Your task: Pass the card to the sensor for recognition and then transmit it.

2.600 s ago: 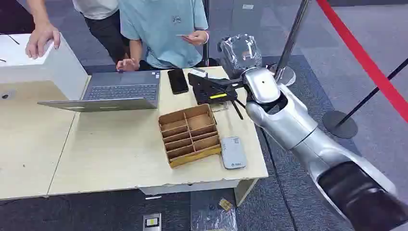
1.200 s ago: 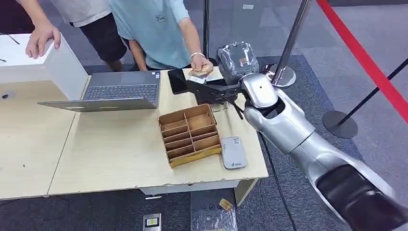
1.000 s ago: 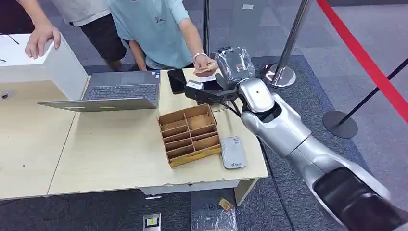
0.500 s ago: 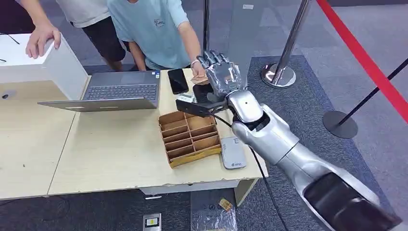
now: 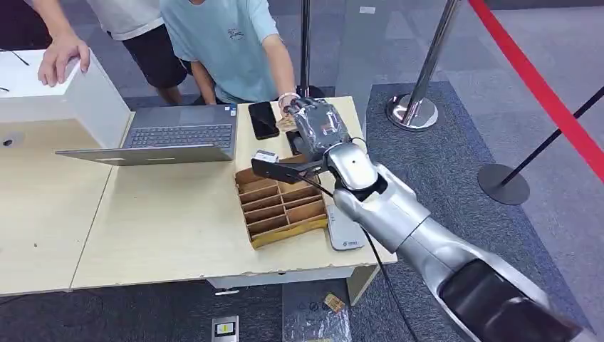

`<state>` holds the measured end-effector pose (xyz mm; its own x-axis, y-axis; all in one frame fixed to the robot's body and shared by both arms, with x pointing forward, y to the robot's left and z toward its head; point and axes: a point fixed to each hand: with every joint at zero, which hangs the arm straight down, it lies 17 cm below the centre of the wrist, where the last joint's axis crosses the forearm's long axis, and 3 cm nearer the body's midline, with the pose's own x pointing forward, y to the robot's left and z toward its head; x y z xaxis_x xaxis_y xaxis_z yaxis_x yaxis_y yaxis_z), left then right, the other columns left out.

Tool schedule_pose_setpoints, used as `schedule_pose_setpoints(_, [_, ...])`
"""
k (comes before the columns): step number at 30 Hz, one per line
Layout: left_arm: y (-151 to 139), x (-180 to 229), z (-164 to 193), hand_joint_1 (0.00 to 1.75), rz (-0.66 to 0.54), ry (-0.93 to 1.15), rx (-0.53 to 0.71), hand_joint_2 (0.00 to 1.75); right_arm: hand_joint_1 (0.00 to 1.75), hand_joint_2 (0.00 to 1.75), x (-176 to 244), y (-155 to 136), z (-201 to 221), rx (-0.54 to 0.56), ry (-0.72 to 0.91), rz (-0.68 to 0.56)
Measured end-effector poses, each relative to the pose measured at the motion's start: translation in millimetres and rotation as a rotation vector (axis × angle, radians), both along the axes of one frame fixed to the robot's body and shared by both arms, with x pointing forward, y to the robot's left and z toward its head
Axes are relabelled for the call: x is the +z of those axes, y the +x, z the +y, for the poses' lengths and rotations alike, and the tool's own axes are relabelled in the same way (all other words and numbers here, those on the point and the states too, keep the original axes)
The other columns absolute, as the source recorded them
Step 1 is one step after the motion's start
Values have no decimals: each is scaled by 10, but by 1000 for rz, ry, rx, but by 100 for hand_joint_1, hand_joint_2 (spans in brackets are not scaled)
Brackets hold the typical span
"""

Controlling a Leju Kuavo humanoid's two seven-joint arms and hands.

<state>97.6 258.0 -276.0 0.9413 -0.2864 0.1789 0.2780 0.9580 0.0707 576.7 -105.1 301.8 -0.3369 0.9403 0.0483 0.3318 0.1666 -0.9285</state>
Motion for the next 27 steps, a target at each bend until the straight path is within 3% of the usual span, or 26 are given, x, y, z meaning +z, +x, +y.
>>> schedule_pose_setpoints(21, [-26,-4,-8,0,9,1,-2,175,175,175,-158,-51,-91,-6,59,3])
schedule_pose_setpoints(27, [-31,-5,-9,0,14,-2,22,175,175,175,-256,-37,-324,-46,117,31])
